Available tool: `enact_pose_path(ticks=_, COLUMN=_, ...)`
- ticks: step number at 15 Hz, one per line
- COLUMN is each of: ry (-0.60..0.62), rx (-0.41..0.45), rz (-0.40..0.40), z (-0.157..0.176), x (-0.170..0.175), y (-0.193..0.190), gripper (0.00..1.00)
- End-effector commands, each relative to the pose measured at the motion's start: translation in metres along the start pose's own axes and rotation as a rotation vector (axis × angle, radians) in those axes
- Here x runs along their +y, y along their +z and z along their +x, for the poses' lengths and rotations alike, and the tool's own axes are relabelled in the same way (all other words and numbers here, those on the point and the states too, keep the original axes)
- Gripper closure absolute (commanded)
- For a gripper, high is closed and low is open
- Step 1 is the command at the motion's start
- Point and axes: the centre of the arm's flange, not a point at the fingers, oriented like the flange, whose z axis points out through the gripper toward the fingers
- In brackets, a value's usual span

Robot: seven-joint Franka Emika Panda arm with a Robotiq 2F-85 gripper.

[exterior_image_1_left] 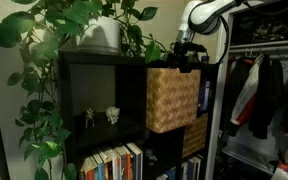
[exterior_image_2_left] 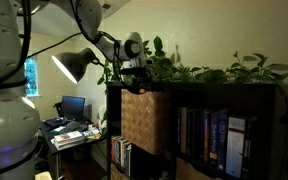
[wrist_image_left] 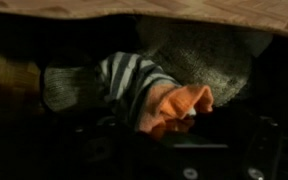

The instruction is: Pull out the middle compartment ,remove some socks and close it

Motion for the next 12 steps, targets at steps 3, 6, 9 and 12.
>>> enact_pose_path(ticks=3, ry=0.010, rx=0.050, rz=-0.031, z=-0.016, x=-0.002, y=0.018, gripper=0.10)
enact_pose_path(ticks=6, ry=0.003, rx=0.076, rz=-0.037, z=-0.019, x=-0.001, y=0.017, gripper=0.42)
enact_pose_path(ticks=9, ry=0.003, rx=0.101, rz=-0.026, z=-0.019, x=0.001, y=0.012, gripper=0.61)
enact_pose_path(ticks=12, ry=0.001, rx=0.110, rz=-0.009, z=-0.020, x=0.002, y=0.003, gripper=0.80)
